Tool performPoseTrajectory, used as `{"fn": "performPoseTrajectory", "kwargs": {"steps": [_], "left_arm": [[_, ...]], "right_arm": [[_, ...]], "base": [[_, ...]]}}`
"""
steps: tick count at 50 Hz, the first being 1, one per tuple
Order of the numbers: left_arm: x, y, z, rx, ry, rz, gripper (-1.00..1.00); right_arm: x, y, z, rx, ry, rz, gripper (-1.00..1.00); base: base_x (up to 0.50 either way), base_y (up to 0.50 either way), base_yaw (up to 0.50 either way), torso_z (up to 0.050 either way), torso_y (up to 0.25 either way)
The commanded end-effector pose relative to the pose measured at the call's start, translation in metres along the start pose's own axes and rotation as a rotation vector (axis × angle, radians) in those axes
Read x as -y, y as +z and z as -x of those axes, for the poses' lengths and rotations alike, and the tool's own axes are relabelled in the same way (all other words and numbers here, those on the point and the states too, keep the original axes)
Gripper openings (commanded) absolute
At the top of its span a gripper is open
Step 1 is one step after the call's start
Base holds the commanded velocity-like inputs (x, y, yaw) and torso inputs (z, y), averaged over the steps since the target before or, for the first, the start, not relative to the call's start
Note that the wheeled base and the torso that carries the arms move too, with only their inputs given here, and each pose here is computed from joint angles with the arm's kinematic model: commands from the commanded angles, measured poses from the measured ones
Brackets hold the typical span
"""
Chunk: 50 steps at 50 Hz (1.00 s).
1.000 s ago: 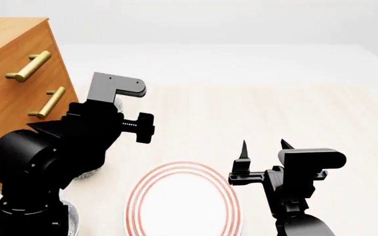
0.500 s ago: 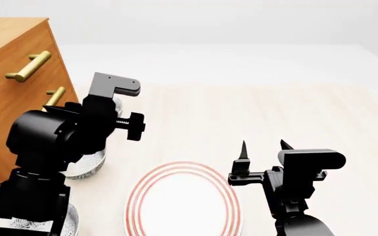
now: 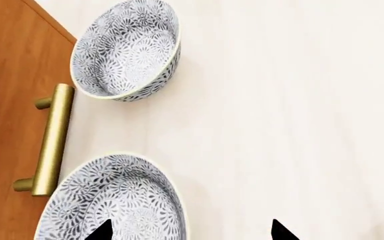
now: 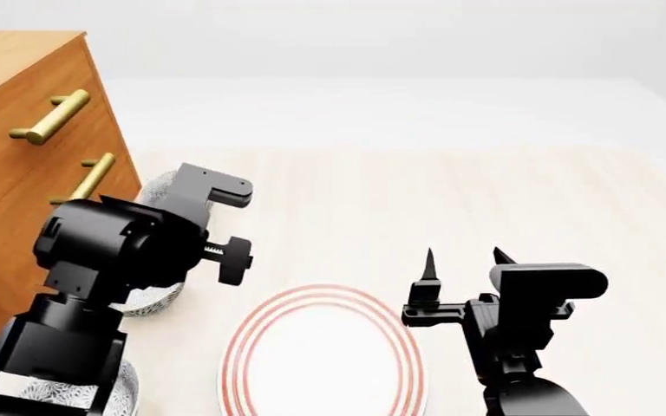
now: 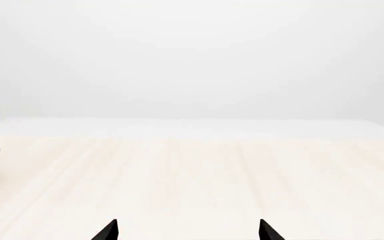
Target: Put the bowl in the middle on the plate.
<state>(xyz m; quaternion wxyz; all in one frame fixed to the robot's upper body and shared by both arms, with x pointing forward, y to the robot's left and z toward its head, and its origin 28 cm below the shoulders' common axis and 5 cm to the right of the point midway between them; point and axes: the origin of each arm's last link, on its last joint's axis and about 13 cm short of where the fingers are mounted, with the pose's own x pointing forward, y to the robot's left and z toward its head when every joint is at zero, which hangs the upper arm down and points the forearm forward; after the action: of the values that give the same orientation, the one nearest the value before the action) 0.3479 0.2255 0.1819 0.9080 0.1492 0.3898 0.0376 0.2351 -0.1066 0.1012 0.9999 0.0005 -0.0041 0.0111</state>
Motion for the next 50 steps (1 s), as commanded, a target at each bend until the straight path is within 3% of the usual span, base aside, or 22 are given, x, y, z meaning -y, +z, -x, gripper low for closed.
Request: {"fn": "performPoseTrajectory", "kwargs": {"steps": [1, 24, 50], "left_arm": [[0.002, -0.007, -0.01, -0.046, -0.003, -0.012, 1.0], [0.004, -0.016, -0.049, -0.129, 0.008, 0.012, 1.0], [0.005, -0.031, -0.068, -0.199, 0.066, 0.025, 1.0]], "right_arm": [[0.0, -0.001, -0.001, -0.003, -0.001, -0.004, 1.0], [-0.001, 0.003, 0.0, 0.004, -0.001, 0.003, 1.0], [0.0, 0.002, 0.0, 0.002, -0.008, 0.001, 1.0]], "base": [[0.0, 0.0, 0.0, 0.0, 0.0], [0.0, 0.0, 0.0, 0.0, 0.0], [0.0, 0.0, 0.0, 0.0, 0.0]]}}
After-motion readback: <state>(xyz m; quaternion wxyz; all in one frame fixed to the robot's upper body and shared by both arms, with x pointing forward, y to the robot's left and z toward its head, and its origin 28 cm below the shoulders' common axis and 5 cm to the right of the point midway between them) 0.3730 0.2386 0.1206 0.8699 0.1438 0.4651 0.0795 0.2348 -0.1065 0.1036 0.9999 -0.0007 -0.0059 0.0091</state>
